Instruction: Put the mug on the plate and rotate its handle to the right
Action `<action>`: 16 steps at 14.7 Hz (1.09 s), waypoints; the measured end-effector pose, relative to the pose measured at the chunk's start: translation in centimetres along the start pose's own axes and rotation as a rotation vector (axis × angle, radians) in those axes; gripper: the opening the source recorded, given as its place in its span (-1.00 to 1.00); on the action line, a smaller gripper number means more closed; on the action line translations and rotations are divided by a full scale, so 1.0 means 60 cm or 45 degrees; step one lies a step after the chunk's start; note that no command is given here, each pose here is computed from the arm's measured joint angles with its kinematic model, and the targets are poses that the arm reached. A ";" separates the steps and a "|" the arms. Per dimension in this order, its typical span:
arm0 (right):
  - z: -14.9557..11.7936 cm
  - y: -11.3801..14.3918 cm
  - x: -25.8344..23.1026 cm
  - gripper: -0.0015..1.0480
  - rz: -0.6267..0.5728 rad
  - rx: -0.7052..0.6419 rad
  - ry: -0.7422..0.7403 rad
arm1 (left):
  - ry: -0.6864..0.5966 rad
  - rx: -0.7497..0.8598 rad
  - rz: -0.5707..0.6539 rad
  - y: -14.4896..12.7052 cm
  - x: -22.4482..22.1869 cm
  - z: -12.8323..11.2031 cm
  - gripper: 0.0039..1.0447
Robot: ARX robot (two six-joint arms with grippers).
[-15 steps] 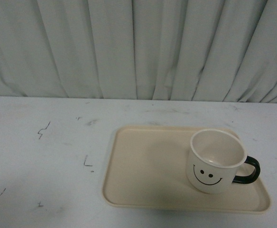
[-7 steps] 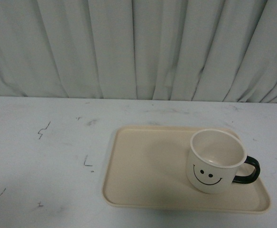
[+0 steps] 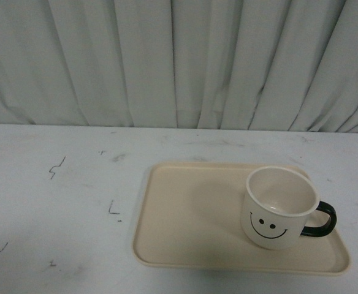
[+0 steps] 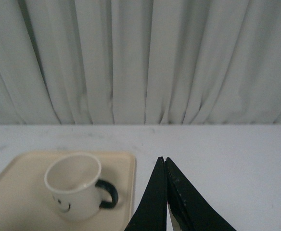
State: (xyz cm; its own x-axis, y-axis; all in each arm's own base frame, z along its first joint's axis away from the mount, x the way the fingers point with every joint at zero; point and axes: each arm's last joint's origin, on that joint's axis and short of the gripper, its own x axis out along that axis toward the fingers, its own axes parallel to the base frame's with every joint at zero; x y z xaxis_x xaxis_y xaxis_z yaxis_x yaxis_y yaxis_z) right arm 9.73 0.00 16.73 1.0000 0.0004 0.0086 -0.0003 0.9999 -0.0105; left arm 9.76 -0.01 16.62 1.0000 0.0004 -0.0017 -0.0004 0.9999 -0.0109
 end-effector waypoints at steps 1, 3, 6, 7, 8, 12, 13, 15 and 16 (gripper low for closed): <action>0.002 0.000 0.000 -0.96 -0.002 0.000 -0.006 | 0.000 0.000 -0.002 0.000 0.000 0.000 0.88; -0.001 0.000 0.000 -0.96 -0.001 0.000 0.004 | 0.000 0.000 -0.001 0.000 0.000 0.000 0.88; -0.001 0.000 0.000 -0.36 -0.001 0.000 0.007 | 0.000 0.000 -0.001 0.000 0.000 0.000 0.88; -0.001 0.000 0.000 -0.18 -0.001 0.000 0.007 | 0.000 0.000 -0.001 0.000 0.000 0.000 0.88; -0.001 0.000 0.000 0.02 -0.001 0.000 0.007 | 0.000 0.000 -0.001 0.000 0.000 0.000 0.88; -0.001 0.000 0.000 0.89 -0.001 0.000 0.007 | 0.000 0.000 -0.001 0.000 0.000 0.000 0.88; -0.001 0.000 0.000 0.89 -0.001 0.000 0.007 | 0.000 0.000 -0.001 0.000 0.000 0.000 0.88; -0.001 0.000 0.000 0.87 -0.001 0.000 0.007 | 0.000 0.000 -0.001 0.000 0.000 0.000 0.88; -0.001 0.000 0.000 0.87 -0.001 0.000 0.007 | 0.000 0.000 -0.001 0.000 0.000 0.000 0.88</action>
